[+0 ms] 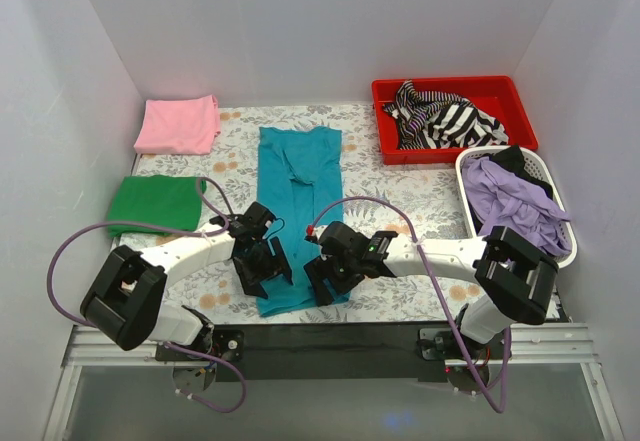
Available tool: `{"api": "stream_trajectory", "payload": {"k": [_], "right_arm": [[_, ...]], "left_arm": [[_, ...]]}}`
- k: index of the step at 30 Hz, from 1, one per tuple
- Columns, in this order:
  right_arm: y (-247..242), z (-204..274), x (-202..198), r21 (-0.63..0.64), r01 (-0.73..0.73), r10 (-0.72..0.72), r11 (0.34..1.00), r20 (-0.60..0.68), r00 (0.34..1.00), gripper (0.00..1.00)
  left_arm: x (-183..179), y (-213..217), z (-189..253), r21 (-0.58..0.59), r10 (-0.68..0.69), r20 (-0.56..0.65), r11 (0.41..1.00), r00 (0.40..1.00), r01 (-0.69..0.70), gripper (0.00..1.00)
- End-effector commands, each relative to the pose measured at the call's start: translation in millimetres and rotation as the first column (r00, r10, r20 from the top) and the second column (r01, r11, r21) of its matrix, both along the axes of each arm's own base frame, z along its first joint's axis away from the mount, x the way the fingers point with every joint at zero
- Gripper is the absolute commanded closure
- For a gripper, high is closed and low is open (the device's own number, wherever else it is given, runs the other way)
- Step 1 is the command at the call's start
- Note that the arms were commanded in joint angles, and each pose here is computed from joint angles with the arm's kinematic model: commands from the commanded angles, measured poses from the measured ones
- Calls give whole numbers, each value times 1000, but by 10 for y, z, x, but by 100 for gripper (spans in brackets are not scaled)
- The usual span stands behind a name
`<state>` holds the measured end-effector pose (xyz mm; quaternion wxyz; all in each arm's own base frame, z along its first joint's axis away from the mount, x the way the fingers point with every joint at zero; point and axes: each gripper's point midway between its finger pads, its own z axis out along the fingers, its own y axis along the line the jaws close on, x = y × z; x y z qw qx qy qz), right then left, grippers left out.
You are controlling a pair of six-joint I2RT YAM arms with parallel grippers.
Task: Fold and stack the t-shirts
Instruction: Fold the tshirt
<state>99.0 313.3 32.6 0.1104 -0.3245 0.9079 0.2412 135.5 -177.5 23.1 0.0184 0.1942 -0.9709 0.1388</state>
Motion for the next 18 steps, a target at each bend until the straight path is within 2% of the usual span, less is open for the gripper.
{"api": "stream_trajectory", "payload": {"k": [1,6,11,15,18], "right_arm": [[-596,-328,-66,-245,42,-44,968,1,999,17],[-623,-295,-165,-244,43,-56,969,-44,997,18],[-717,-227,-268,-242,66,-86,968,-74,994,18],[-649,-57,-399,-200,21,-44,980,-112,993,18],[-562,104,-427,-153,-15,1,988,-89,996,18]], "left_arm": [[-233,410,-160,184,-15,-49,983,999,24,31],[-119,379,8,172,-51,6,984,999,49,31],[-16,279,242,111,-84,82,991,993,74,31],[-5,274,306,103,-119,99,989,988,109,31],[48,250,345,96,-122,125,989,985,110,31]]}}
